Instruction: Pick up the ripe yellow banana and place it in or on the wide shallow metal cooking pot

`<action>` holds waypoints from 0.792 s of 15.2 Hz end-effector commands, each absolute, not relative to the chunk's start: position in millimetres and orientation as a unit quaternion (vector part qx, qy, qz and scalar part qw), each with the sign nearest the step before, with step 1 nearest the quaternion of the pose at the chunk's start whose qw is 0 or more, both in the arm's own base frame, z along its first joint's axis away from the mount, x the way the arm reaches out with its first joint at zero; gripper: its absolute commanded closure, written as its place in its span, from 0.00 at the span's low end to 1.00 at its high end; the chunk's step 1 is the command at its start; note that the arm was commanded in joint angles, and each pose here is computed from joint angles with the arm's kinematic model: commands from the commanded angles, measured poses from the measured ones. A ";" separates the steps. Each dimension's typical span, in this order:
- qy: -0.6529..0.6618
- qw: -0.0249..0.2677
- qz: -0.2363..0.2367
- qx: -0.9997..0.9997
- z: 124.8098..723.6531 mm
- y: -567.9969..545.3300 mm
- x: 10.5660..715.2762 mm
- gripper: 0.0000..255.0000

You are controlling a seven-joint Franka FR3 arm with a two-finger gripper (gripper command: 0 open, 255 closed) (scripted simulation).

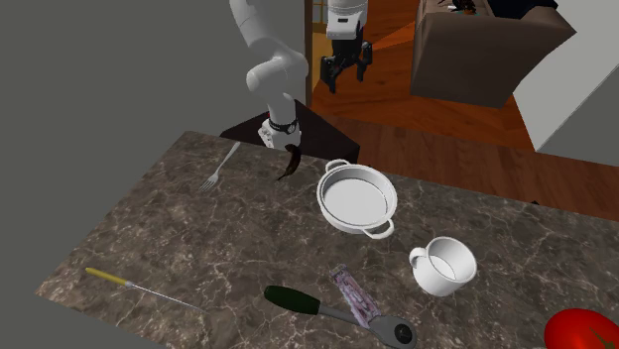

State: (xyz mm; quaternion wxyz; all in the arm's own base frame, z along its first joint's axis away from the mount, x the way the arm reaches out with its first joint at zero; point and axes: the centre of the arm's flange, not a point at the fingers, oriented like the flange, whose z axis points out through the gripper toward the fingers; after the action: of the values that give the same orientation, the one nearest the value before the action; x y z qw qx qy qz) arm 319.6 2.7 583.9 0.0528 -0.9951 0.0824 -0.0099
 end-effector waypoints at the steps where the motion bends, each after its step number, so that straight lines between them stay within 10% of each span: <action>1: 0.082 0.053 -0.010 -0.995 583.9 2.7 319.6 0.00; 12: 0.073 0.028 0.009 -0.997 479.0 -86.5 301.2 0.00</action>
State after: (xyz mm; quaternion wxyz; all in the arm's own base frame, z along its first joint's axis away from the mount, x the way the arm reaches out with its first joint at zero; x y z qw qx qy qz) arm 305.5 -78.2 488.5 0.0301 -0.9967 0.0748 0.0074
